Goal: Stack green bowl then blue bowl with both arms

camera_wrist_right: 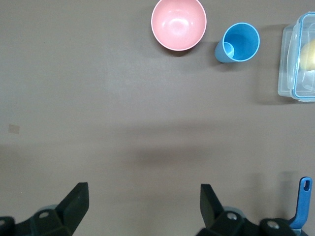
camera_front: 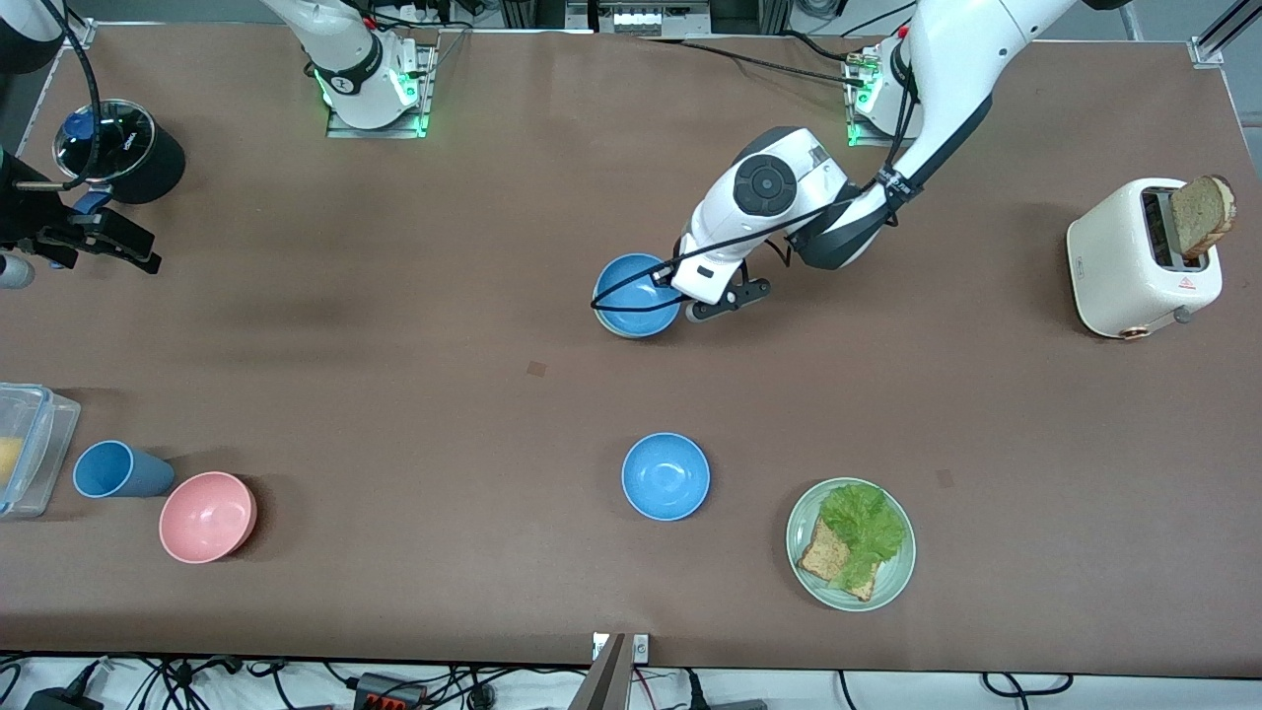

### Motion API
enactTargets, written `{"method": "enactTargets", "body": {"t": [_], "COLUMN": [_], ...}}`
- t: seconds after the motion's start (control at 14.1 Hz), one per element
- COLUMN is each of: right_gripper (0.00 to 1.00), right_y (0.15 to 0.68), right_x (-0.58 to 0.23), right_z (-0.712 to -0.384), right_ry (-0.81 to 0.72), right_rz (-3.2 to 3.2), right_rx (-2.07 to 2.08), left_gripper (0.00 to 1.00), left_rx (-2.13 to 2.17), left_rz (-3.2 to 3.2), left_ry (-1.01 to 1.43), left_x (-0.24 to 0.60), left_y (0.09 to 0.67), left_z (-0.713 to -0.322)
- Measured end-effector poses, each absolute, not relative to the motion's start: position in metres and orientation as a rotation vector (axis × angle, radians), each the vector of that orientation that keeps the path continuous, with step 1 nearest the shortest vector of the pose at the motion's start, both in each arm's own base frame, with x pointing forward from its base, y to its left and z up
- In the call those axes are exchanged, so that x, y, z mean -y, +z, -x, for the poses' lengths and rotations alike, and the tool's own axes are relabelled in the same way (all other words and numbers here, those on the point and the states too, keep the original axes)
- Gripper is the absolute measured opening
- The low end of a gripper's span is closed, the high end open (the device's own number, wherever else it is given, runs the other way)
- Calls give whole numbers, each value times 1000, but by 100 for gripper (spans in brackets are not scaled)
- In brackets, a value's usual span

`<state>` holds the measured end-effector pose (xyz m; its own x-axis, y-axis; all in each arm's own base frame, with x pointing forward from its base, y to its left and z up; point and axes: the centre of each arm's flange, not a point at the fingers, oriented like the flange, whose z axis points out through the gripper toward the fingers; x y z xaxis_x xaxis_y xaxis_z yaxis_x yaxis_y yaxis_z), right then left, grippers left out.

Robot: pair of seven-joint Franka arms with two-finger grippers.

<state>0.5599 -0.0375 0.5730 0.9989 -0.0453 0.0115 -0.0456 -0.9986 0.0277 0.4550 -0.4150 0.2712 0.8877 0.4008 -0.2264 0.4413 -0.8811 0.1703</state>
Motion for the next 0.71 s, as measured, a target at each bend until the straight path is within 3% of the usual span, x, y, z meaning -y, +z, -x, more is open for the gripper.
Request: {"method": "enactTargets", "body": {"t": [0.21,0.64,0.71], "right_gripper": [100,100,100], "right_y": [573,573,573], "right_x": [37,37,37], "right_z": [-560,-560,-560], "right_ry": [17,16,16], "right_rz": [-3113,-3113,-3113], "right_rx": [70,70,70], "left_gripper": [9,63,65], "left_rx": [-644,-748,-764], "left_rz": [-2844,-2850,-2860], "left_ry": [-274,-273,-279], "left_x": [417,387,381], "left_y": [266,279,290], "left_z": [-452,-489,-500]}}
